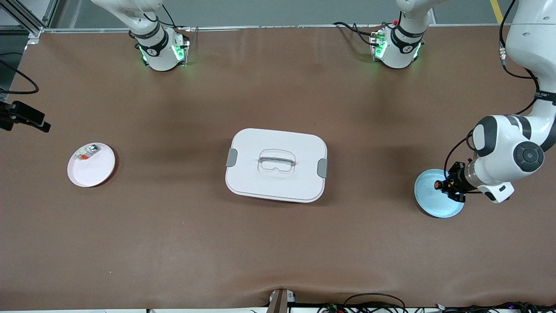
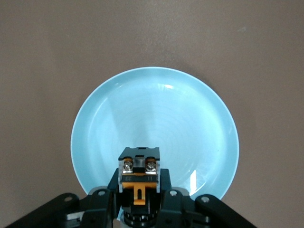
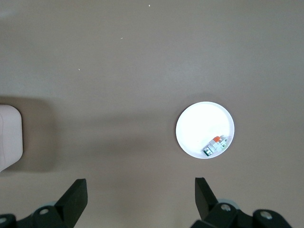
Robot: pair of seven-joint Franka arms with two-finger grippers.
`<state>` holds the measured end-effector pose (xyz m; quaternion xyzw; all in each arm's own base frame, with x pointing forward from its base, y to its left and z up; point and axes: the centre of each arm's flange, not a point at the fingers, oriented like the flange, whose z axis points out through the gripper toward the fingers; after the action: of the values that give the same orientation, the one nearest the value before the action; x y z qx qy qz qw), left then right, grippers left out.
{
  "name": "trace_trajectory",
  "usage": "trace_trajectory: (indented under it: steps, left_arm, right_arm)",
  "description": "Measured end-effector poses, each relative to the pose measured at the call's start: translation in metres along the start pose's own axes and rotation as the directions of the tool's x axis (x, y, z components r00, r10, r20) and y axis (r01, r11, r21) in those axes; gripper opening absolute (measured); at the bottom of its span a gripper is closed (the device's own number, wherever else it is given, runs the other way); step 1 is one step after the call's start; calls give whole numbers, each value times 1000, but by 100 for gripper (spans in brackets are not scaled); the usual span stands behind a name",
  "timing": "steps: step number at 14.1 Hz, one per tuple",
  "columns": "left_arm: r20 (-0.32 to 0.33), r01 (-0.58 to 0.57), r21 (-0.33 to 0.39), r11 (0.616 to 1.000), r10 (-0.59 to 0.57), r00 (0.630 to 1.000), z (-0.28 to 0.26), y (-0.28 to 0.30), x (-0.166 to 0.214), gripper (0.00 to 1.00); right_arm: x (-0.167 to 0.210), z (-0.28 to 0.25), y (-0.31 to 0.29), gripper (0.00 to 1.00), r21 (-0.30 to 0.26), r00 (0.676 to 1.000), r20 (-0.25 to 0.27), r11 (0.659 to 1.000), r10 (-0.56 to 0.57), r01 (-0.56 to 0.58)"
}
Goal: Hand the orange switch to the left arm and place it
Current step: 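Lower the switch onto the blue plate with the left gripper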
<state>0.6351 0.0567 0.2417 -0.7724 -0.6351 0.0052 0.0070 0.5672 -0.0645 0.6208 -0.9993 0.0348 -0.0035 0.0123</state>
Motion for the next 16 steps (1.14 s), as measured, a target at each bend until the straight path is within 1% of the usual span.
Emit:
trace_trajectory:
  steps: [6, 12, 16]
  left_arm:
    - [-18, -23, 5, 1000, 23, 1000, 19, -1, 3, 34]
    - [-12, -25, -6, 1000, 25, 1000, 34, -2, 5, 34]
    - [-15, -40, 0, 999, 40, 999, 45, -3, 4, 34]
  right_arm:
    - [-1, 1, -1, 100, 0, 1000, 2, 1000, -3, 3]
    - [-11, -14, -16, 100, -2, 999, -21, 1000, -27, 27]
    - [-17, -13, -14, 100, -1, 1000, -14, 1000, -23, 23]
